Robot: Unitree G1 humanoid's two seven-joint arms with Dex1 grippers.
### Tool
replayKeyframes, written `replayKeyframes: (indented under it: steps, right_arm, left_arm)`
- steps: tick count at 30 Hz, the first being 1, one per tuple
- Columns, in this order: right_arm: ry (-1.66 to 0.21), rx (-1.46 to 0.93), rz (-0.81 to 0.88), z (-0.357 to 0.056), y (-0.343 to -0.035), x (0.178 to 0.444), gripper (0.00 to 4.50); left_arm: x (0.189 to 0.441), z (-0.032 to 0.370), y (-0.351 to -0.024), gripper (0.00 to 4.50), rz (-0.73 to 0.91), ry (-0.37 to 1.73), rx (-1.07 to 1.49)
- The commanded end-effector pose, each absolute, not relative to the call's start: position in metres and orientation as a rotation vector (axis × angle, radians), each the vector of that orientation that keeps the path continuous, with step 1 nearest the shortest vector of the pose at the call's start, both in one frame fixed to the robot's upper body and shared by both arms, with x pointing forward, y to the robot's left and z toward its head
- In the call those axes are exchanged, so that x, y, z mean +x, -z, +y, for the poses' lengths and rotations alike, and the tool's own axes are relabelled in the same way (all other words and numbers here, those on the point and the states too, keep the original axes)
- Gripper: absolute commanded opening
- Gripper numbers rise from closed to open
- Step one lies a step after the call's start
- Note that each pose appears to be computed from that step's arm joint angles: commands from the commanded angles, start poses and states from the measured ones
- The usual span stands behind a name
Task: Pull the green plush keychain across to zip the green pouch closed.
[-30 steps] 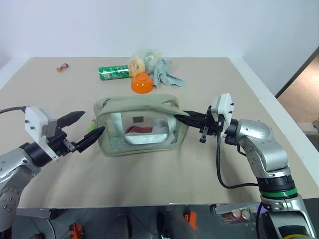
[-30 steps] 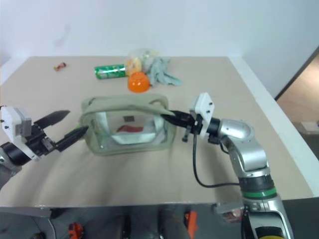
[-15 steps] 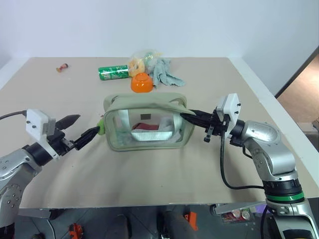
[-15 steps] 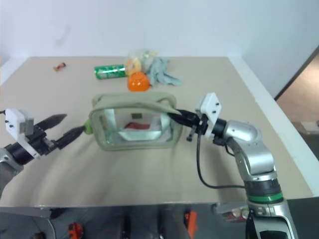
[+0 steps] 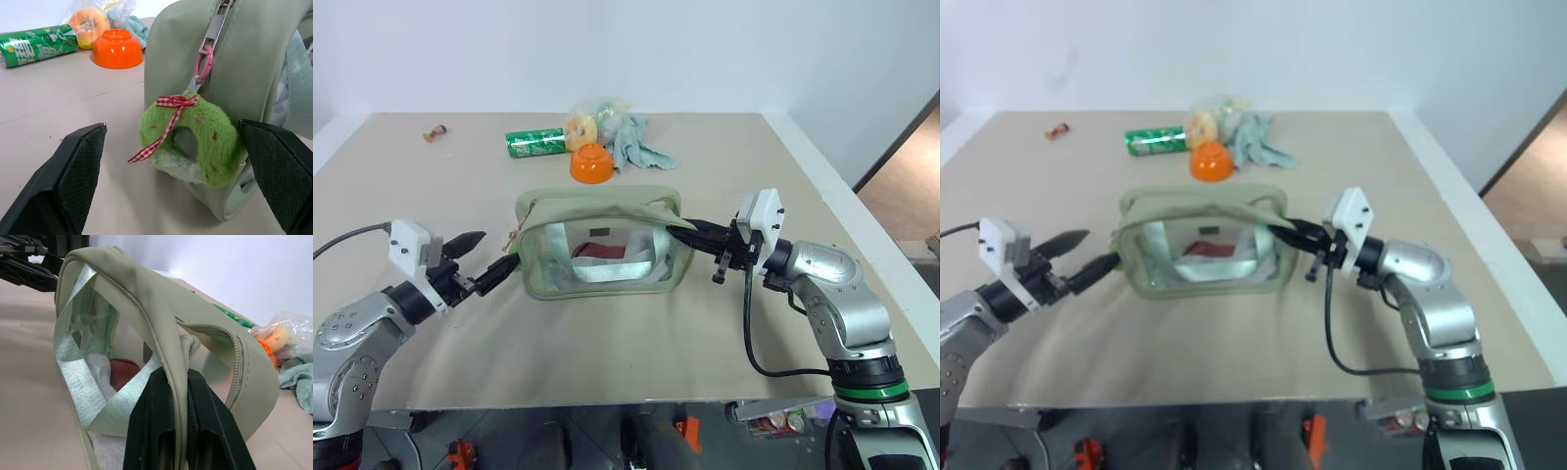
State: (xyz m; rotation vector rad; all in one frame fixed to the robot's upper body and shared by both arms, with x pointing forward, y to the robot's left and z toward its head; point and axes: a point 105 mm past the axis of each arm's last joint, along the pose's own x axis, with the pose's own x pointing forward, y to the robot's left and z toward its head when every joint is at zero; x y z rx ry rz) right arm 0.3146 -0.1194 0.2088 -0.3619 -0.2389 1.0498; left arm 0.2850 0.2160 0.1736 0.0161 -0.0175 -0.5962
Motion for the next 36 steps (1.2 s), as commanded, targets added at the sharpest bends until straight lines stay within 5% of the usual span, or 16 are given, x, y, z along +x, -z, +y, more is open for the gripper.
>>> replayKeyframes:
  steps: [1,6,20,36]
  right_arm:
    - [-1.046,-0.399,-0.306,-0.119,-0.224,0.309,0.06]
    - [-1.046,-0.406,-0.308,-0.119,-0.225,0.309,0.06]
    - [-1.044,-0.417,-0.306,-0.121,-0.227,0.309,0.0]
    - [-1.036,-0.431,-0.293,-0.126,-0.227,0.309,0.0]
  left_arm:
    - [0.285,0.211,-0.176,4.5,-0.033,0.635,0.051]
    - [0.286,0.203,-0.171,4.5,-0.017,0.692,0.07]
    - [0.297,0.209,-0.173,0.02,-0.044,0.689,0.164]
    - [0.279,0.213,-0.241,0.02,-0.243,0.643,0.101]
